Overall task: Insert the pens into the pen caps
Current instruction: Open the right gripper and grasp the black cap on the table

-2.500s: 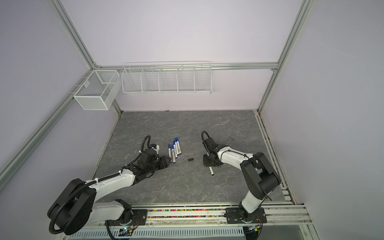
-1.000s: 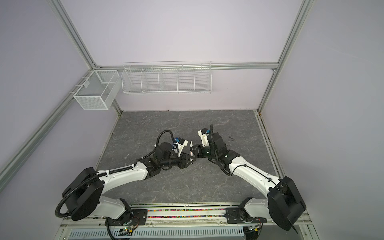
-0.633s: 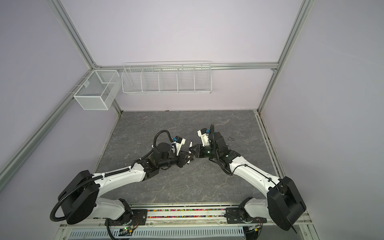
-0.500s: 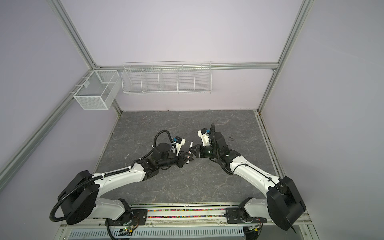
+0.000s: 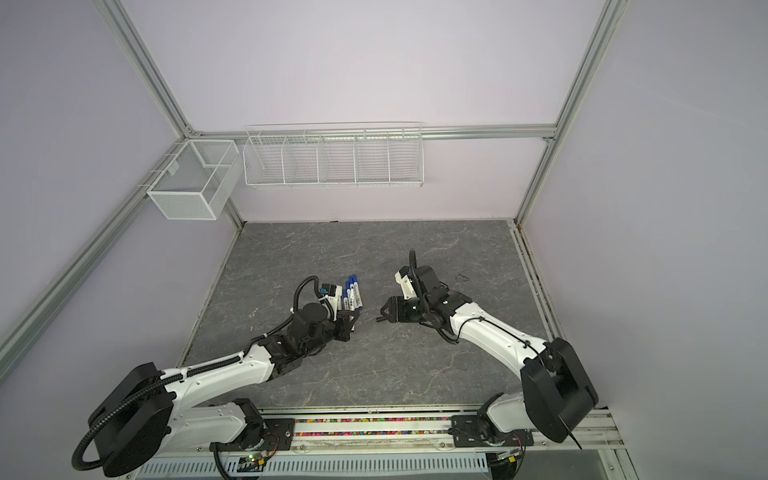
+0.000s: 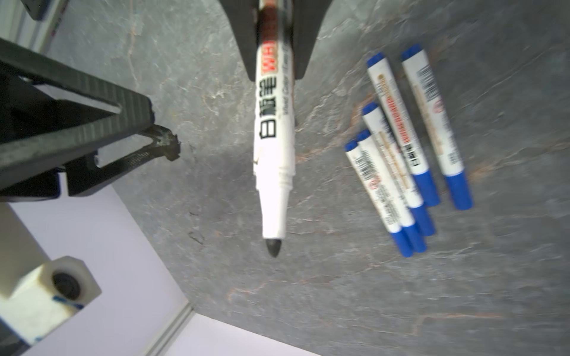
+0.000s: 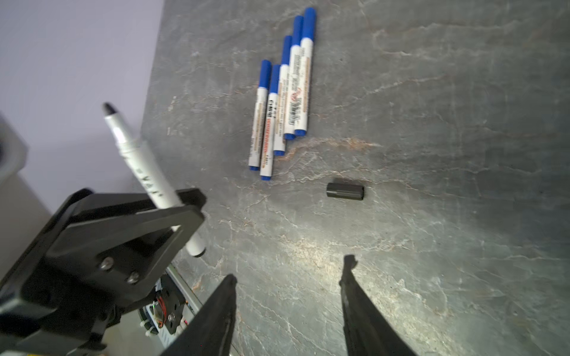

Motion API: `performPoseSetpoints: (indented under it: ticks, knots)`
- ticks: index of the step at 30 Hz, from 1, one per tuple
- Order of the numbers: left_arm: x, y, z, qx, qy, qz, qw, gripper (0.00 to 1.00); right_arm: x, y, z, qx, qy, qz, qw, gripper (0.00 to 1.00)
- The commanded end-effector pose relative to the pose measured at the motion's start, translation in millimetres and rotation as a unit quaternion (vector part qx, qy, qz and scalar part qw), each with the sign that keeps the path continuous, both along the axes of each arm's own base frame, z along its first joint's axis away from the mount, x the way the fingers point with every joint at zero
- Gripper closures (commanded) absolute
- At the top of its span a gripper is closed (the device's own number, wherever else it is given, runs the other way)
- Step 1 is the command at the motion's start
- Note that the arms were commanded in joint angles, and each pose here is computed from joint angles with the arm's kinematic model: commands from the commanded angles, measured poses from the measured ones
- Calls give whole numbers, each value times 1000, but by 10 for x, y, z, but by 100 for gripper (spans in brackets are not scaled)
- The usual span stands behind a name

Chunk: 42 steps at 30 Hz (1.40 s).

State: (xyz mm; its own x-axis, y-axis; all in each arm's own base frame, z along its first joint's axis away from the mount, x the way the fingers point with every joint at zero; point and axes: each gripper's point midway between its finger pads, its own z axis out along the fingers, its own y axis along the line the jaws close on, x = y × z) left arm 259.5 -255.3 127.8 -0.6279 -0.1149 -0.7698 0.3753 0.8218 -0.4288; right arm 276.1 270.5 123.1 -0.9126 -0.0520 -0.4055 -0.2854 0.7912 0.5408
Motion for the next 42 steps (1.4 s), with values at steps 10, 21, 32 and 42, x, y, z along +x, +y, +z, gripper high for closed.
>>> performPoseSetpoints:
  ticks: [10,21,32,42]
  knots:
    - [90,318,75,4,-17,83,996,100,408,143,-728,-177,46,-21,983,32]
    - [87,317,100,-2,-20,82,996,100,460,143,-1028,-302,16,-13,953,32]
    - [85,263,102,-11,-18,74,997,100,362,10,-1010,-362,-25,0,932,32]
    - [80,207,67,-11,-11,62,998,100,111,-322,-918,-365,-22,-12,931,32]
